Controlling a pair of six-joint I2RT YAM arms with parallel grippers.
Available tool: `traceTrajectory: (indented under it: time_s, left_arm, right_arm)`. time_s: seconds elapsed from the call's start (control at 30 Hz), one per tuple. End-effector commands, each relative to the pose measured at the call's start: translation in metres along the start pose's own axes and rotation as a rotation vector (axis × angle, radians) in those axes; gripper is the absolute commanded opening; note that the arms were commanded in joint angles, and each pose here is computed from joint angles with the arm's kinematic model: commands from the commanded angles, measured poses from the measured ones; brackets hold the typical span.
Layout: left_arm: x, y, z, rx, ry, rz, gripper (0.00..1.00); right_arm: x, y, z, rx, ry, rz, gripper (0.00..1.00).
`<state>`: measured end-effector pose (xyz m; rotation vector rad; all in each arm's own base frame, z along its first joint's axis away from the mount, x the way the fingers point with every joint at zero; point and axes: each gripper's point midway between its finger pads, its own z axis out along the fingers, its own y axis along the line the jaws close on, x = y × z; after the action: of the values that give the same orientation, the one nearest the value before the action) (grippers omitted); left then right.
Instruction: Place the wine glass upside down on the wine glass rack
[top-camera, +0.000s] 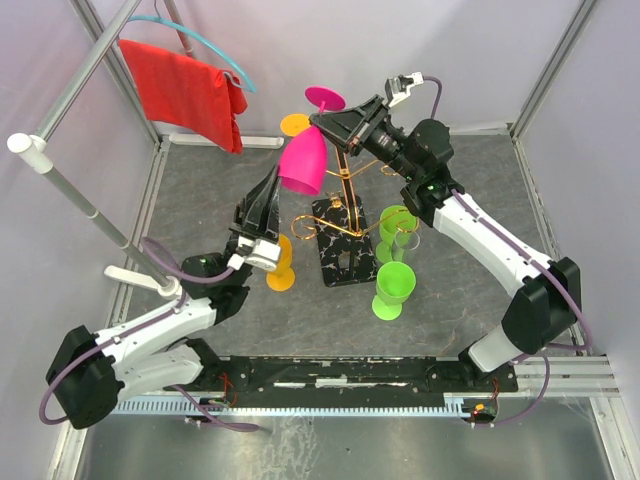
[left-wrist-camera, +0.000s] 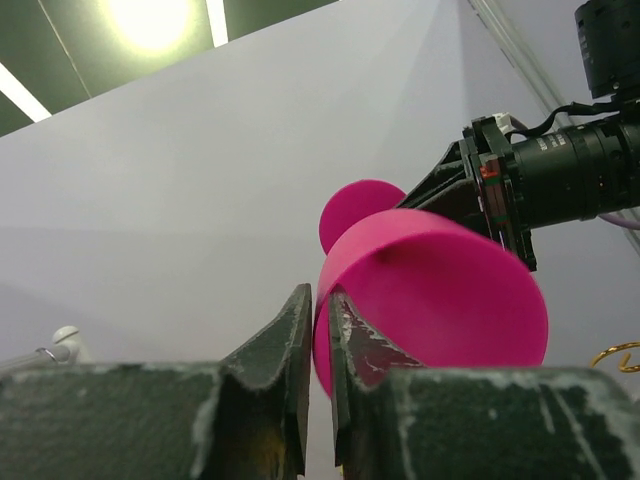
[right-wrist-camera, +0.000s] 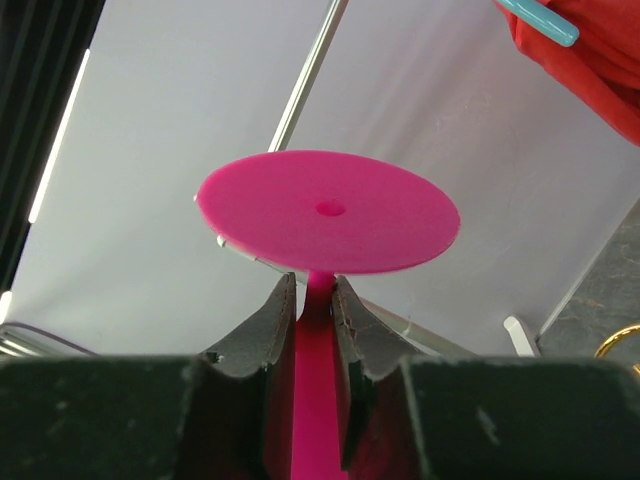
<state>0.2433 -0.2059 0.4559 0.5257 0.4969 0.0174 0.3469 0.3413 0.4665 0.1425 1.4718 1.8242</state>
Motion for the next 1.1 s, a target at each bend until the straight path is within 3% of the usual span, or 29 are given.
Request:
traceTrajectory:
  time_s: [0.0,0.4,0.7,0.87,1.07]
  left_arm:
    - [-0.010,0.017,-0.005,-0.047,-0.011,0.018,0.25]
    - [0.029,-0.003,-0.051,0.009,0.185,-0.044,0.49]
    - [0.047,-0.008,-0.068,0.013,0.304,-0.128,0.56]
    - [0.047,0.004,-0.065,-0.037,0.361,-0.197,0.62]
    - [0.050,0.007,-0.064,-0.065,0.402,-0.250,0.65]
  right_arm:
    - [0.001,0.031,-0.007,-0.085,0.020,-0.129,0.11]
    - [-0.051,0.043,-0.020,0.011,-0.103,-0.429,0.07]
    - [-0.123,0.038,-0.040,0.135,-0.252,-0.679,0.05]
    - [-0.179,0.014,-0.071,0.328,-0.336,-0.906,0.05]
    - [-0.232,-0.049,-0.127,0.558,-0.398,-1.002,0.03]
